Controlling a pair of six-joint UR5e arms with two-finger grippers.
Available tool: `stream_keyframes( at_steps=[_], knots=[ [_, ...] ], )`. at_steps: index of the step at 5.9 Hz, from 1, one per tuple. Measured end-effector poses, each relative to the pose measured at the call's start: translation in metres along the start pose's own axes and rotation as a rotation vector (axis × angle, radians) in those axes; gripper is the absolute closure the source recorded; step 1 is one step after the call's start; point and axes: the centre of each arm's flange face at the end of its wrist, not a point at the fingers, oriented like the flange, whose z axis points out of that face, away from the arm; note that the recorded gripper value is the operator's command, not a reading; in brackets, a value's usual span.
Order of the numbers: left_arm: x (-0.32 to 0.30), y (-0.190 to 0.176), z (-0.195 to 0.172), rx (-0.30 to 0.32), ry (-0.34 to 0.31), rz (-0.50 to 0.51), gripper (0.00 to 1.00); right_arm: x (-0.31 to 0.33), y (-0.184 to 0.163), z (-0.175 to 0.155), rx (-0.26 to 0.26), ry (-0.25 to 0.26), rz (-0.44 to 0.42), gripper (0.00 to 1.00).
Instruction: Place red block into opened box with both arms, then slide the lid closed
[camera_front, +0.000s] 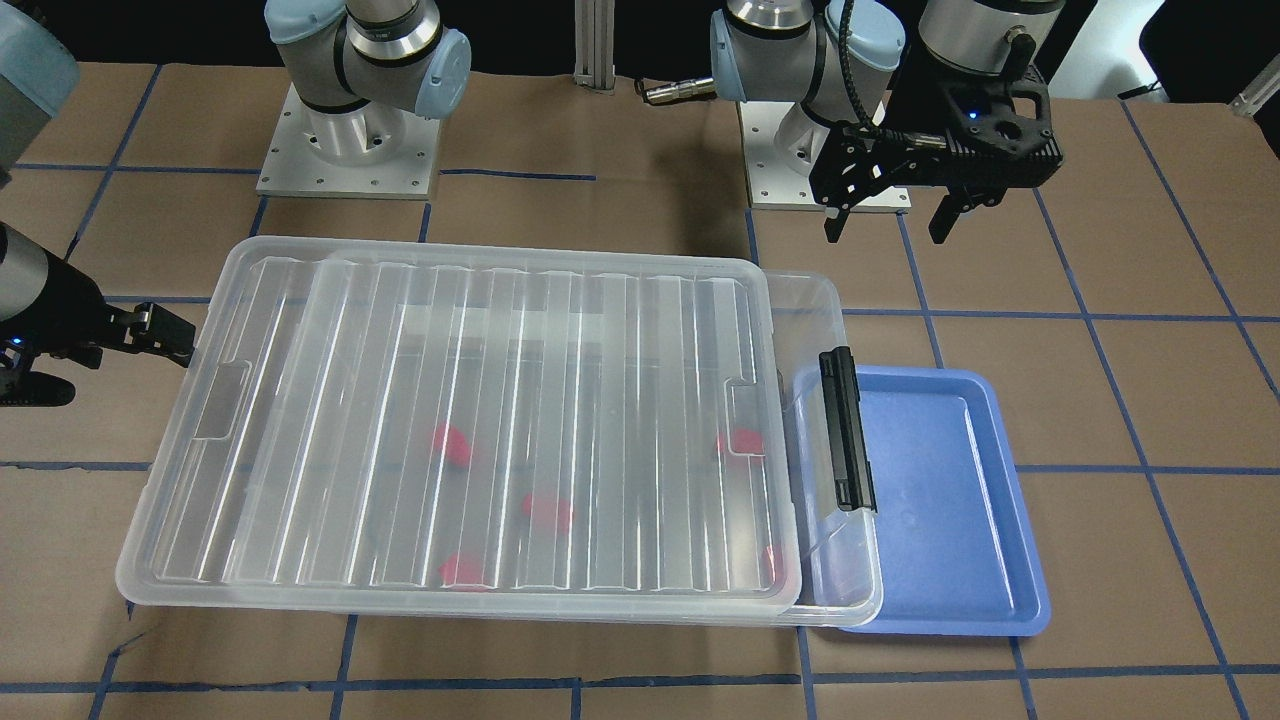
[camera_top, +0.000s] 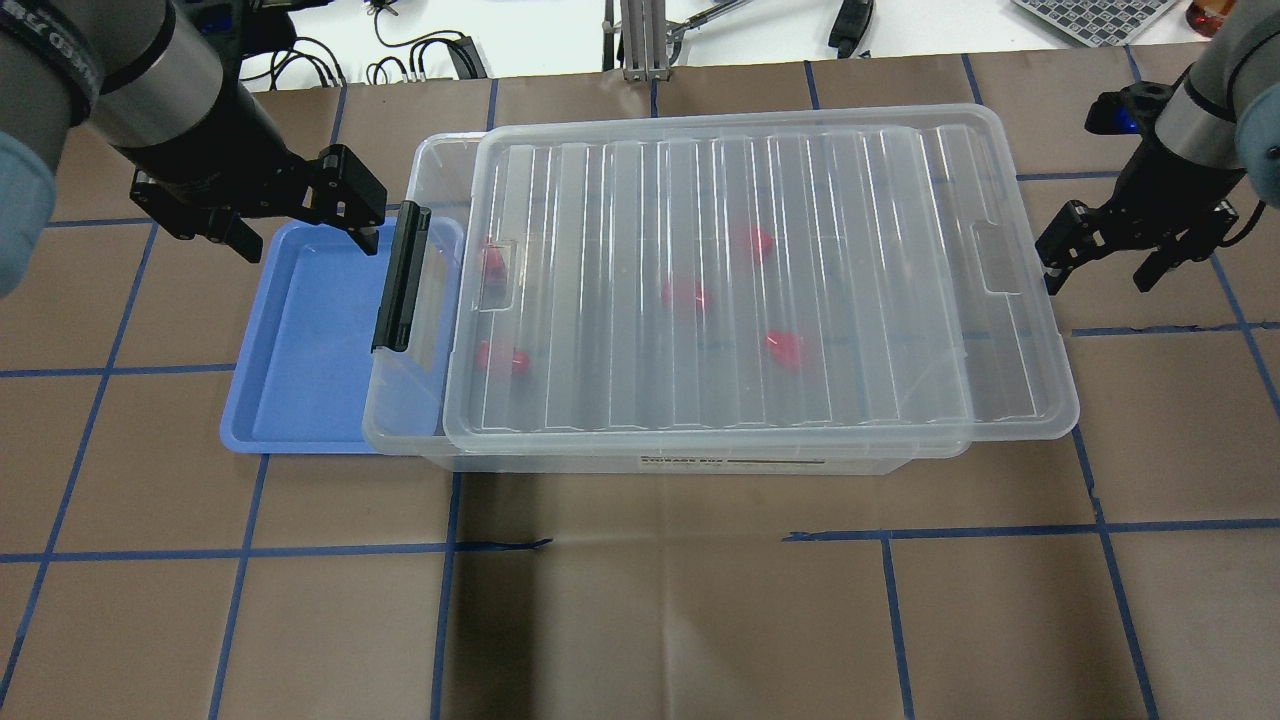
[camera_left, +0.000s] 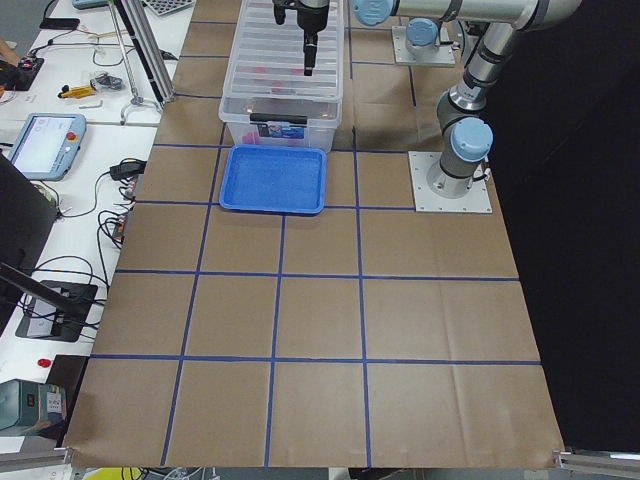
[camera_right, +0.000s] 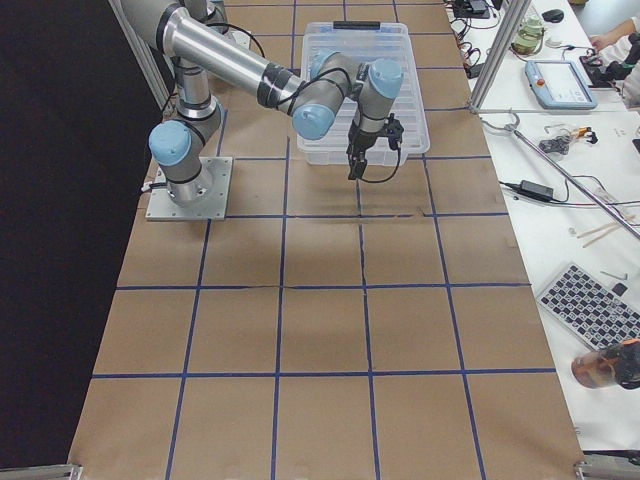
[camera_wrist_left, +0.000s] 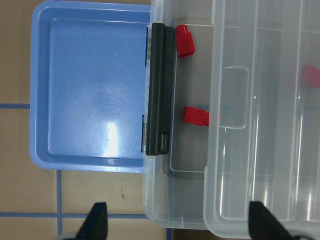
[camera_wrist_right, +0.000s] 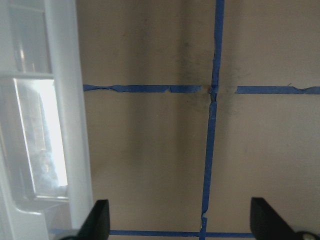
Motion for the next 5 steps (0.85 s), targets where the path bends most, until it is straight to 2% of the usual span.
stream_keyframes(
  at_steps=[2,5],
  knots=[
    [0.0,0.0,0.0,0.0,0.0,0.0,0.02,-0.011,0.0,0.007,-0.001,-0.036,0.003,0.0],
    [0.0,0.001,0.0,-0.001,0.0,0.0,0.02,-0.029,-0.002,0.007,0.005,-0.046,-0.026,0.0]
  ],
)
